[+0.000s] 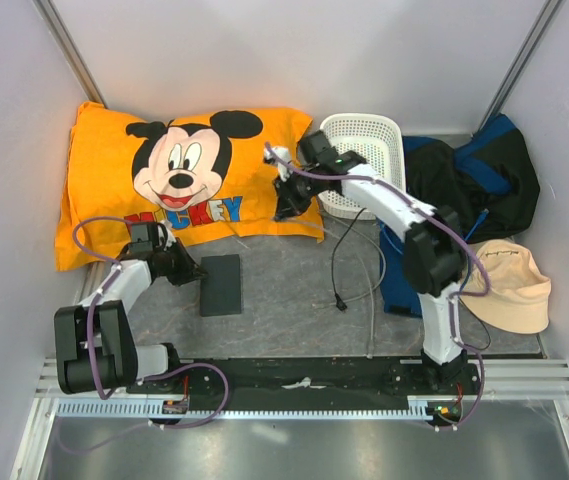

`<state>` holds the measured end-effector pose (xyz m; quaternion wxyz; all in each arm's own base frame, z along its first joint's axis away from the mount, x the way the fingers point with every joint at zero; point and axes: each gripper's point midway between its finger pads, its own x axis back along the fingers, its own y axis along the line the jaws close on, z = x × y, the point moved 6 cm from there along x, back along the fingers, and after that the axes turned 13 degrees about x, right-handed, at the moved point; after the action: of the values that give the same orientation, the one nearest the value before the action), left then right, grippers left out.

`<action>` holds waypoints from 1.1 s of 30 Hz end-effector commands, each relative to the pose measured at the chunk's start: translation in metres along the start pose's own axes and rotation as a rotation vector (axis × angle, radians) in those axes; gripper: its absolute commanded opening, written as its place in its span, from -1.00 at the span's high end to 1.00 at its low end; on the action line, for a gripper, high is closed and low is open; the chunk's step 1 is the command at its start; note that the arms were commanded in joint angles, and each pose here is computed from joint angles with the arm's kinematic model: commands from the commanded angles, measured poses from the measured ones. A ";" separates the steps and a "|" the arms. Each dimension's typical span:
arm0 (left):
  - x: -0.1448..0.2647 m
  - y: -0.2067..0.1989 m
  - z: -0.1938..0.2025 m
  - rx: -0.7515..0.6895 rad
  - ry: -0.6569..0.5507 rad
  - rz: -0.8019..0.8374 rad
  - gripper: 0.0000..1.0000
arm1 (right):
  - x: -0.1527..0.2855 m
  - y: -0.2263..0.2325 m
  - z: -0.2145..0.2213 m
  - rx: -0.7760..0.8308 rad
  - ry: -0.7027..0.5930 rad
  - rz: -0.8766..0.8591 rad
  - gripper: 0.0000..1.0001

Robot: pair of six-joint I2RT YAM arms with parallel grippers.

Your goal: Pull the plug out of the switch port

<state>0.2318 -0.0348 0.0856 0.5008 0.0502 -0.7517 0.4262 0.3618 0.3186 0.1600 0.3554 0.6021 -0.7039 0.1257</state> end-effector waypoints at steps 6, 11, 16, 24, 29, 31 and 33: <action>0.008 0.013 -0.001 -0.071 -0.059 -0.076 0.96 | 0.178 -0.048 0.029 0.011 0.000 0.532 1.00; 0.009 0.006 -0.006 -0.075 -0.063 -0.053 0.96 | 0.270 -0.094 0.054 -0.093 -0.017 0.805 1.00; 0.009 0.001 -0.010 -0.081 -0.063 -0.043 0.96 | 0.324 -0.140 0.075 -0.247 -0.072 1.003 0.99; 0.015 0.001 -0.011 -0.109 -0.094 -0.041 0.97 | 0.330 -0.165 0.127 -0.439 0.055 1.221 0.57; 0.024 -0.003 -0.012 -0.133 -0.136 -0.013 0.85 | 0.339 -0.156 0.104 -0.444 -0.062 1.213 -0.95; 0.028 -0.013 -0.013 -0.160 -0.137 0.045 0.42 | 0.343 -0.137 0.080 -0.386 -0.176 1.142 -0.96; 0.034 -0.025 -0.012 -0.201 -0.126 0.123 -0.16 | 0.348 -0.114 0.066 -0.361 -0.242 1.129 -0.96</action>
<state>0.2275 -0.0248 0.1045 0.4622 0.0495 -0.7984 0.3827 0.4590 -0.0337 0.2467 0.3458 0.0487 -0.9269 0.1373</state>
